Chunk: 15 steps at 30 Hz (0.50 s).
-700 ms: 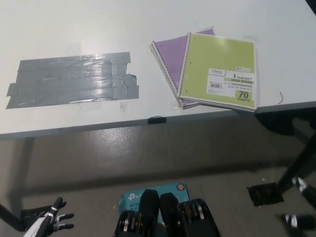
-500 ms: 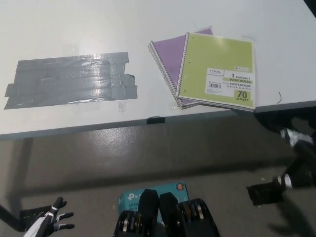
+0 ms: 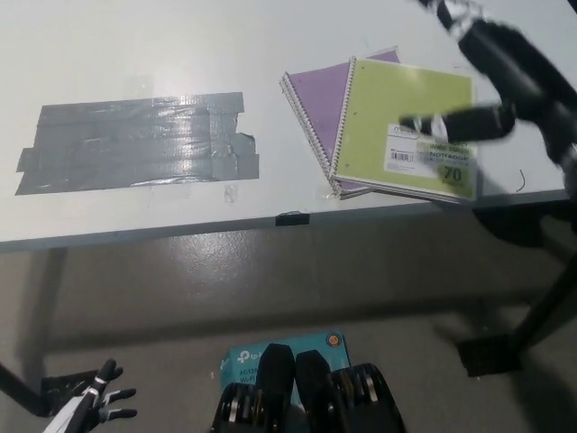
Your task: The robot uses its right hand to align two notebooks stacked together until they are fully overlapped
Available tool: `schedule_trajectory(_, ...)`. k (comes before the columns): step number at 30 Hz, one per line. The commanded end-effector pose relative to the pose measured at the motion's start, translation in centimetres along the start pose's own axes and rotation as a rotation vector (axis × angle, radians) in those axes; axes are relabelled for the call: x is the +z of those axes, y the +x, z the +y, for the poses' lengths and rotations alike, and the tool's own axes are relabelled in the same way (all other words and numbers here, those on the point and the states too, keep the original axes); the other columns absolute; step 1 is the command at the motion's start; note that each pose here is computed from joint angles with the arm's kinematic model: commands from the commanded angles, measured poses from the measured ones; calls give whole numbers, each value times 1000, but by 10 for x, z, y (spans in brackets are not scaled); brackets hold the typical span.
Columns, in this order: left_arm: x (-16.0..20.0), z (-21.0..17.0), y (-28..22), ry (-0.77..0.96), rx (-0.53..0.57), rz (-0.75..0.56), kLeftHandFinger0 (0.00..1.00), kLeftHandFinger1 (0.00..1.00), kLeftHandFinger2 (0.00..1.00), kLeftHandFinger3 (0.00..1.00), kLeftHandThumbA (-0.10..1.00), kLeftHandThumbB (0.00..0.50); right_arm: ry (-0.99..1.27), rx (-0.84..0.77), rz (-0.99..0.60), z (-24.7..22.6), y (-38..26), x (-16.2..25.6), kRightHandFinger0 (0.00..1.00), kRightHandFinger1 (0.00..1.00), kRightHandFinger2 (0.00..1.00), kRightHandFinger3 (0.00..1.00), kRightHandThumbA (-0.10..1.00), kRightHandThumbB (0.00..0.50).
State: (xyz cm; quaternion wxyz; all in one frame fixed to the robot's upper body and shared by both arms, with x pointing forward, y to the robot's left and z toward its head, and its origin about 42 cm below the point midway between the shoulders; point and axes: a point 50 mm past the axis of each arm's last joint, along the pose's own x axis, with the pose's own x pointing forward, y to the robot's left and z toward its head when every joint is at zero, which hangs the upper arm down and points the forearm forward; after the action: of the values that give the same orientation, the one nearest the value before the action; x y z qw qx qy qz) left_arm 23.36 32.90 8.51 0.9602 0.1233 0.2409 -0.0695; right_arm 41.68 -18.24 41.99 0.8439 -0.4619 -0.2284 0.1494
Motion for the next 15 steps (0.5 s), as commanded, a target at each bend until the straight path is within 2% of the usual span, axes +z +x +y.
schedule_trajectory(1, 5, 0, -3, 11, -16, -8, 730, 800, 860, 1000, 1000, 500, -79, -102, 58, -15, 40, 7, 1000, 1000, 1000, 1000, 1000, 204)
schedule_trajectory(3, 6, -1, -3, 12, -18, -9, 732, 800, 859, 1000, 1000, 500, -85, -102, 63, -14, 44, 6, 1000, 1000, 1000, 1000, 1000, 204)
schedule_trajectory(4, 6, -2, -4, 25, -23, -9, 695, 771, 853, 1000, 1000, 500, -113, -88, 98, -5, 66, 1, 1000, 1000, 1000, 1000, 1000, 249)
schedule_trajectory(5, 7, -3, -3, 29, -26, -12, 687, 766, 853, 1000, 1000, 500, -122, -82, 115, -3, 73, -1, 1000, 1000, 1000, 1000, 1000, 272)
schedule_trajectory(6, 8, -4, -3, 32, -30, -13, 686, 761, 851, 1000, 1000, 500, -126, -75, 128, -1, 77, -3, 1000, 1000, 1000, 1000, 1000, 273)
schedule_trajectory(8, 8, -6, -3, 39, -33, -12, 695, 764, 870, 1000, 1000, 500, -133, -67, 184, 10, 94, -12, 1000, 1000, 1000, 1000, 1000, 314)
schedule_trajectory(10, 8, -7, -2, 35, -34, -15, 695, 764, 872, 1000, 1000, 500, -142, -65, 203, 14, 101, -18, 1000, 1000, 1000, 1000, 1000, 318)
schedule_trajectory(11, 8, -8, -1, 31, -40, -11, 713, 791, 892, 1000, 1000, 500, -110, -63, 229, 20, 107, -23, 1000, 1000, 1000, 1000, 1000, 291)
schedule_trajectory(12, 8, -9, -1, 28, -42, -13, 712, 792, 895, 1000, 1000, 500, -96, -65, 249, 22, 110, -26, 1000, 1000, 1000, 1000, 1000, 295)
schedule_trajectory(15, 8, -11, -2, 38, -42, -12, 692, 755, 880, 1000, 1000, 500, -64, -73, 295, 35, 118, -35, 1000, 1000, 1000, 1000, 1000, 283)
